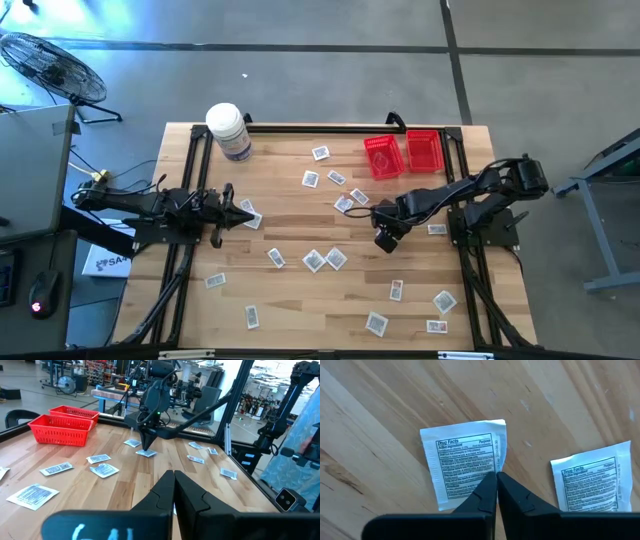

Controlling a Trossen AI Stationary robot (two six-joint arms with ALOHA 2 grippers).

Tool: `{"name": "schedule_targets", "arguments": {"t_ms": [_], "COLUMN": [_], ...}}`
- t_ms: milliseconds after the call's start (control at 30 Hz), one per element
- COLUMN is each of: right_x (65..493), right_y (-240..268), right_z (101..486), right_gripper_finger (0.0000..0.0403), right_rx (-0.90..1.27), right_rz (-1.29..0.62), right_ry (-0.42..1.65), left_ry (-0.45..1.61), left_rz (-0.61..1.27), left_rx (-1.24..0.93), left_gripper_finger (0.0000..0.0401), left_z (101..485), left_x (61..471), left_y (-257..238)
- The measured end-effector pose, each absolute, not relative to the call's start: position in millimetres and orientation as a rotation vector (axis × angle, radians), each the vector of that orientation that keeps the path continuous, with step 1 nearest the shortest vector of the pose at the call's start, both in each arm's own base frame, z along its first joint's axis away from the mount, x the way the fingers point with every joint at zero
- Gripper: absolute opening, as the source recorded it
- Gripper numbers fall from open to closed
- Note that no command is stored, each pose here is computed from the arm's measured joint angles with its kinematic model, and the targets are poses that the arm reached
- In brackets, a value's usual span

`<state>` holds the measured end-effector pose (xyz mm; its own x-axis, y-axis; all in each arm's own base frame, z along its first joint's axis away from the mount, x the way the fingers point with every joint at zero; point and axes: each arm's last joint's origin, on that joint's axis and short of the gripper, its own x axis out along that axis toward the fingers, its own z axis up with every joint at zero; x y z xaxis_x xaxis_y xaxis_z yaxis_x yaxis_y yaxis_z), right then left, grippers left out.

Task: Pick & Place First Aid Supplies
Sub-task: Put the towelette pack into the left red bin

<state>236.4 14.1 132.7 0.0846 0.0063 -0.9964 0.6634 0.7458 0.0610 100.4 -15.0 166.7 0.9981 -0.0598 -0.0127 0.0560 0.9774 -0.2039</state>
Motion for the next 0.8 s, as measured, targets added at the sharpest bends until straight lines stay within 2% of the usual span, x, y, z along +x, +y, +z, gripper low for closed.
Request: {"name": "schedule_targets", "arguments": {"t_ms": [167,433,633,800], "right_x": [241.0,269.4,278.1,271.7], "right_y": [13.4,3.3,-37.4,-91.3], "right_z": [146.0,205.3,248.8,252.4], "right_gripper_finger": [0.0003,0.0001,0.0001,0.0001], "right_rx": [0.567,0.446,0.46,0.499], "right_rz": [-0.591,-0.664,-0.97,-1.147], "right_ry": [1.431,1.331,1.144,1.056], "left_ry": [0.019,0.019,0.019,0.019], "left_rz": [-0.058,-0.058,-0.058,-0.058], "left_rx": [-0.205,-0.205,-0.205,-0.205], "left_gripper_finger": [0.0001,0.0001,0.0001,0.0001], "left_z": [166.7,166.7,166.7,166.7], "left_x": [100.5,100.5,100.5,100.4], "left_y": [-15.0,-15.0,-15.0,-15.0]}}
